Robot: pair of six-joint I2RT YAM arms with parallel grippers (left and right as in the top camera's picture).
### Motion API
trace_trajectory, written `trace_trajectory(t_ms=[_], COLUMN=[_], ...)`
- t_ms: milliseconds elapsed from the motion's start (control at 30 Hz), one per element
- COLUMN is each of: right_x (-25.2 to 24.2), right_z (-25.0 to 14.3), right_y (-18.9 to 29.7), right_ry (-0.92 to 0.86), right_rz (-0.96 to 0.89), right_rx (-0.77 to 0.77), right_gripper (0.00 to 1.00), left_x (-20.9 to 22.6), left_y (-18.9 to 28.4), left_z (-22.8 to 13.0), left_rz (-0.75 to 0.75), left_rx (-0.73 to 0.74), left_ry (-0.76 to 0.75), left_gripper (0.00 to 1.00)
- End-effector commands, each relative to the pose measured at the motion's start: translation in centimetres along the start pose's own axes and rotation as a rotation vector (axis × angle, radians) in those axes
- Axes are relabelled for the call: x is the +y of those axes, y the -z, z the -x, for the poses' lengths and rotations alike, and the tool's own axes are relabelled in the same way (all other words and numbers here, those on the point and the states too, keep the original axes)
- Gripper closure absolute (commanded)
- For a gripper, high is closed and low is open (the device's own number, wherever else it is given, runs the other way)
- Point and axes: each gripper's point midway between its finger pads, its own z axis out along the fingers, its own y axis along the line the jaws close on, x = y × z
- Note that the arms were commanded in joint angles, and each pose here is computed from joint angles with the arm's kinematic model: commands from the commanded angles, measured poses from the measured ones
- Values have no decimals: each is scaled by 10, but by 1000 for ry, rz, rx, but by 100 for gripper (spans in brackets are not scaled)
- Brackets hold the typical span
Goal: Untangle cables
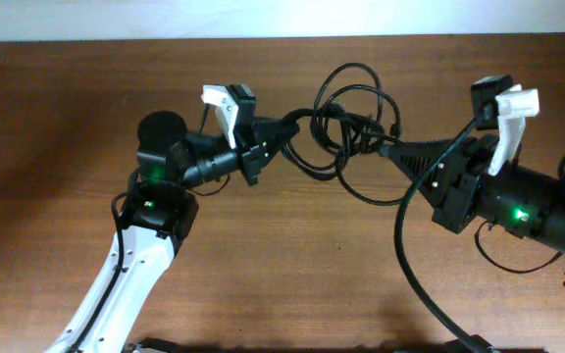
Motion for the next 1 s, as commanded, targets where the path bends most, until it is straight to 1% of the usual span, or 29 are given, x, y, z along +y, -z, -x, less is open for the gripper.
trace_trajectory(t_ms=[0,100,200,300,400,433,533,667,700,800,900,967], right_x=[30,24,19,15,5,-6,-55,-94,-100,-104,-80,-71], right_z=[1,-11,-28,-44,-66,-77,-100,-116,-118,-120,-113,-102], right_y=[16,15,15,17,16,15,16,13,11,3,-13,-21], right_ry=[33,33,57,95,128,128,68,25,16,10,44,64], right_rz=[112,95,79,69,45,3,-233,-396,-413,-403,-220,-159], right_rx=[-20,30,92,150,248,300,443,582,608,639,601,544], right_gripper=[96,96,96,96,96,96,96,96,96,96,96,96], left_x=[27,32,43,62,64,63,58,56,55,50,28,16], left_y=[5,6,10,17,18,18,19,19,19,18,14,12], left_z=[-4,-3,1,6,14,18,31,37,38,43,44,38], left_rz=[110,139,197,296,313,310,297,291,288,263,141,68], left_rx=[-2,-9,-20,-45,-73,-86,-135,-153,-157,-181,-171,-145], left_ry=[-14,-16,-64,-65,-83,-95,-131,-150,-154,-140,-175,-178], left_gripper=[100,100,100,100,100,100,100,100,100,100,100,100])
